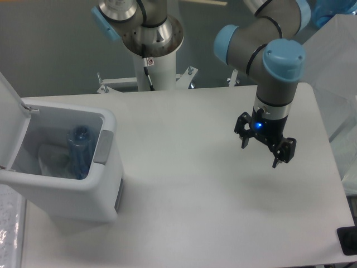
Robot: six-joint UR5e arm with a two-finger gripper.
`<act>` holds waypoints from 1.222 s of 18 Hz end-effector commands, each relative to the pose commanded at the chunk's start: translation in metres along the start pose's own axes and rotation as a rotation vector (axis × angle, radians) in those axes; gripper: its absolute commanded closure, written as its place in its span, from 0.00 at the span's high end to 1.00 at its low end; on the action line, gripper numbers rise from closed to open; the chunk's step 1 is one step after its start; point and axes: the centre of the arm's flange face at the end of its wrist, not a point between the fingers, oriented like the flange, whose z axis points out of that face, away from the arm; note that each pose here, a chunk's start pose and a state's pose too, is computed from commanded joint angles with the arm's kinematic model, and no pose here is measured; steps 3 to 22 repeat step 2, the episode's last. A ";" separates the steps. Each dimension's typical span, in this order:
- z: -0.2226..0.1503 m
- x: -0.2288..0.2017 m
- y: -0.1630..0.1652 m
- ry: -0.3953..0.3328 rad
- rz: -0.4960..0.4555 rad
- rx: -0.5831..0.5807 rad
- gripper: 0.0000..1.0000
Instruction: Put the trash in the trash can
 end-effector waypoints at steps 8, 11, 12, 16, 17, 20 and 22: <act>0.000 0.000 0.000 0.001 0.001 -0.002 1.00; 0.000 0.000 0.000 0.001 0.001 -0.002 1.00; 0.000 0.000 0.000 0.001 0.001 -0.002 1.00; 0.000 0.000 0.000 0.001 0.001 -0.002 1.00; 0.000 0.000 0.000 0.001 0.001 -0.002 1.00; 0.000 0.000 0.000 0.001 0.001 -0.002 1.00; 0.000 0.000 0.000 0.001 0.001 -0.002 1.00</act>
